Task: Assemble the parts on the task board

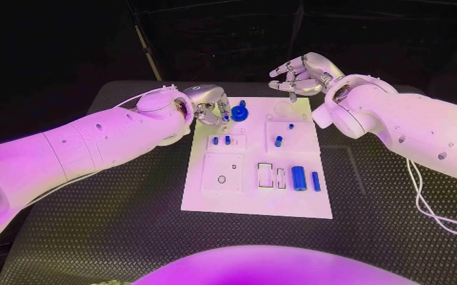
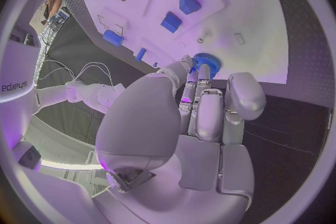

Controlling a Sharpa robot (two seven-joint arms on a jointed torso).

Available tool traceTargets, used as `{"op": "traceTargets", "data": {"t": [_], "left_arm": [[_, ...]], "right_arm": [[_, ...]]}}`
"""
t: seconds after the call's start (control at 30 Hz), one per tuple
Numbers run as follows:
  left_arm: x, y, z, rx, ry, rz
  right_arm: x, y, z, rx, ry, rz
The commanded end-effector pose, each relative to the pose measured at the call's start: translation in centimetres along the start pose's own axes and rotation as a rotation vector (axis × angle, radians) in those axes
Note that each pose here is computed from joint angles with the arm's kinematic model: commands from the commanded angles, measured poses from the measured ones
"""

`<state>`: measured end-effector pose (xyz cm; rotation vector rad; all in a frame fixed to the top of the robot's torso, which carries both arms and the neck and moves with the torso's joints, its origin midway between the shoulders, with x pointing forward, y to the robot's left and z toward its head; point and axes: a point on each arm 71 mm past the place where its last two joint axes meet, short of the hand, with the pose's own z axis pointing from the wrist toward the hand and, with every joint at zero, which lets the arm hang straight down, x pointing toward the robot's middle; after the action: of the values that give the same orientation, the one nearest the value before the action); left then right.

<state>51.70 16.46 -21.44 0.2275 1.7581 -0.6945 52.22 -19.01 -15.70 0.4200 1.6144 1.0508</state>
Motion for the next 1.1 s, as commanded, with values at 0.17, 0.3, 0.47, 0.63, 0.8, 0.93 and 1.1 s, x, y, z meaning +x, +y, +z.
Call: {"op": "traceTargets", "data": {"t": [0.17, 0.3, 0.47, 0.63, 0.8, 0.93, 1.1], "left_arm": [[0.87, 0.18, -0.32, -0.014, 0.042, -0.035], [1.02, 0.29, -0.33, -0.017, 0.046, -0.037], [1.23, 0.4, -0.15, -0.022, 0.053, -0.039], [1.41, 0.56, 0.01, -0.03, 0.059, -0.039], [1.5, 0.84, 0.09, -0.041, 0.062, -0.039], [1.51, 1.13, 0.1, -0.05, 0.062, -0.038], [1.5, 1.35, 0.09, -0.057, 0.061, -0.037]], "right_arm": [[0.0, 0.2, 0.1, -0.012, 0.006, -0.002], [0.0, 0.2, 0.0, -0.011, 0.006, -0.002], [0.0, 0.2, 0.1, -0.012, 0.006, -0.001], [0.1, 0.2, 0.1, -0.012, 0.007, -0.001], [0.1, 0.2, 0.1, -0.011, 0.007, -0.001], [0.1, 0.2, 0.1, -0.011, 0.007, -0.001], [0.1, 0.2, 0.1, -0.011, 0.007, -0.001]]}}
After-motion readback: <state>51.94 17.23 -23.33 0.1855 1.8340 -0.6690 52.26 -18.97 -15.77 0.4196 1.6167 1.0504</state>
